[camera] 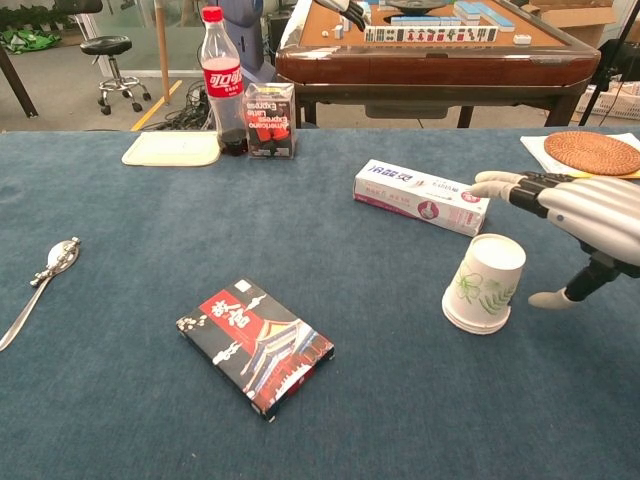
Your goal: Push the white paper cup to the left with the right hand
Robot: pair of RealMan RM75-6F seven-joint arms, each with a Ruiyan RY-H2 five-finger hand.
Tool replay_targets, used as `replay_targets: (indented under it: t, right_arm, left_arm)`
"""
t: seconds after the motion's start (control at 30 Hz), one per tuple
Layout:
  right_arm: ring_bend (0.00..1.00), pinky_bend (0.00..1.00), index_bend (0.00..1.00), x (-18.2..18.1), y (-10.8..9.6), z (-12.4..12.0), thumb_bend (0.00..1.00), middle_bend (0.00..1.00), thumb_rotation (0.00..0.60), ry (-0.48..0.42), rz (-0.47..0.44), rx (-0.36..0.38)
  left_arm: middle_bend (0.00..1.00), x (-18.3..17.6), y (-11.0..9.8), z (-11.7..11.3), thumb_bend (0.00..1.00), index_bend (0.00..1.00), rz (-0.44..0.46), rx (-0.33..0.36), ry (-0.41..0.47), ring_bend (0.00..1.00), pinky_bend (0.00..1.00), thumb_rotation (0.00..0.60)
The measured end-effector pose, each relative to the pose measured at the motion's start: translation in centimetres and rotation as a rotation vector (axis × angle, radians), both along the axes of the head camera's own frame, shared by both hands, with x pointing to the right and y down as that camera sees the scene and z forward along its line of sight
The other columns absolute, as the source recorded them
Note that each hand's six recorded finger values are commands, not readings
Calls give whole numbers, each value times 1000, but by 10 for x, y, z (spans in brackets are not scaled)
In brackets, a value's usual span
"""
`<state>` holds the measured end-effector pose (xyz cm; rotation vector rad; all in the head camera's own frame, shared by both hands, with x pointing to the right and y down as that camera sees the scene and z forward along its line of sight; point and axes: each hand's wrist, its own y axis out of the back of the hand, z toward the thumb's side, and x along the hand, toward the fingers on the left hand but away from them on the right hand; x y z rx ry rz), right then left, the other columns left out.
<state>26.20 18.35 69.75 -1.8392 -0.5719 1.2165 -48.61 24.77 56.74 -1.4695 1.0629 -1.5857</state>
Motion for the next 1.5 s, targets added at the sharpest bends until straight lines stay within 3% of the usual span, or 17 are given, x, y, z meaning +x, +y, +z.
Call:
replay_targets:
  t: [0.67, 1.5]
  right_arm:
    - [0, 103, 0, -36, -17, 21, 0, 0, 600, -33, -13, 0]
    - [0, 103, 0, -97, -53, 44, 0, 0, 600, -56, -3, -22]
  left_arm:
    - [446, -5, 1, -4, 44, 508, -21, -1, 3, 351, 509, 600]
    - [448, -13, 1, -7, 44, 516, -48, -3, 0, 353, 509, 600]
